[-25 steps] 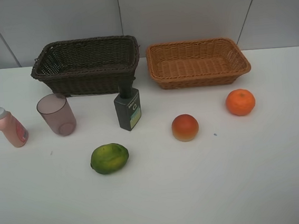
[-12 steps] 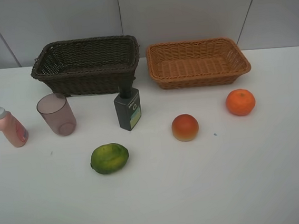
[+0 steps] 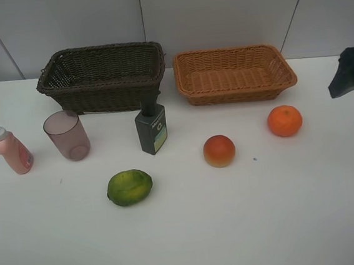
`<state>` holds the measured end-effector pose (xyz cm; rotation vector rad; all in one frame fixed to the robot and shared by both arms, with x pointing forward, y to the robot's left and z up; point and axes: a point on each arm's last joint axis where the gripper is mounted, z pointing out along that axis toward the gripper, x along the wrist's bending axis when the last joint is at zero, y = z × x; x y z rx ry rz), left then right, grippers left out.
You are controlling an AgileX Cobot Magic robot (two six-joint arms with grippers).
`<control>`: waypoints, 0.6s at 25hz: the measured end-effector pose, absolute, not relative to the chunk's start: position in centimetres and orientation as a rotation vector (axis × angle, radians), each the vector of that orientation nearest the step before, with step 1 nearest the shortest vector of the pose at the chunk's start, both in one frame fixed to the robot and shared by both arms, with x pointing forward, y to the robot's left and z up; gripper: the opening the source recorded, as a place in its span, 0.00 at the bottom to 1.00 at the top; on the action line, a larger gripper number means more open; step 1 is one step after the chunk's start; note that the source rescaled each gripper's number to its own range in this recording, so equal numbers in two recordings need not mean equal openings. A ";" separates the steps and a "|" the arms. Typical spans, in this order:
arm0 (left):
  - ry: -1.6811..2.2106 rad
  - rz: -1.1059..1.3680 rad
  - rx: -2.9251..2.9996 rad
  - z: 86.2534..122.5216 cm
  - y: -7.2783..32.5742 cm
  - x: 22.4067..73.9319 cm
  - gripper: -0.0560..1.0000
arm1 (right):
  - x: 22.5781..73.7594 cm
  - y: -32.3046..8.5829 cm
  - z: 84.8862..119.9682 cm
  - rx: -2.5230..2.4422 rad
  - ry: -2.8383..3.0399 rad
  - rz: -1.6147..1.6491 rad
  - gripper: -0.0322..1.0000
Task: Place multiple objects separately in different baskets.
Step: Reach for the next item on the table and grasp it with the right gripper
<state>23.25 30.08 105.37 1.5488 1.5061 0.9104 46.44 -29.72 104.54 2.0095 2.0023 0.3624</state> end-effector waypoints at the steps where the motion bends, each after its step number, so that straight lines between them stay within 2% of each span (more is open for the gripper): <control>1: 1.506 0.910 1.549 105.4 30.1 23.2 0.99 | 47.1 -29.6 103.9 2.025 2.010 0.358 0.83; 4: 1.506 0.910 1.549 105.4 30.1 23.2 0.99 | 48.5 -29.5 102.1 2.054 2.028 0.337 0.84; 10: 1.506 0.910 1.549 105.4 30.1 23.2 0.99 | 50.9 -29.5 98.9 2.097 2.023 0.313 0.97; 15: 1.506 0.910 1.549 105.4 30.1 23.2 0.99 | 52.7 -28.4 97.0 2.056 2.057 0.332 1.00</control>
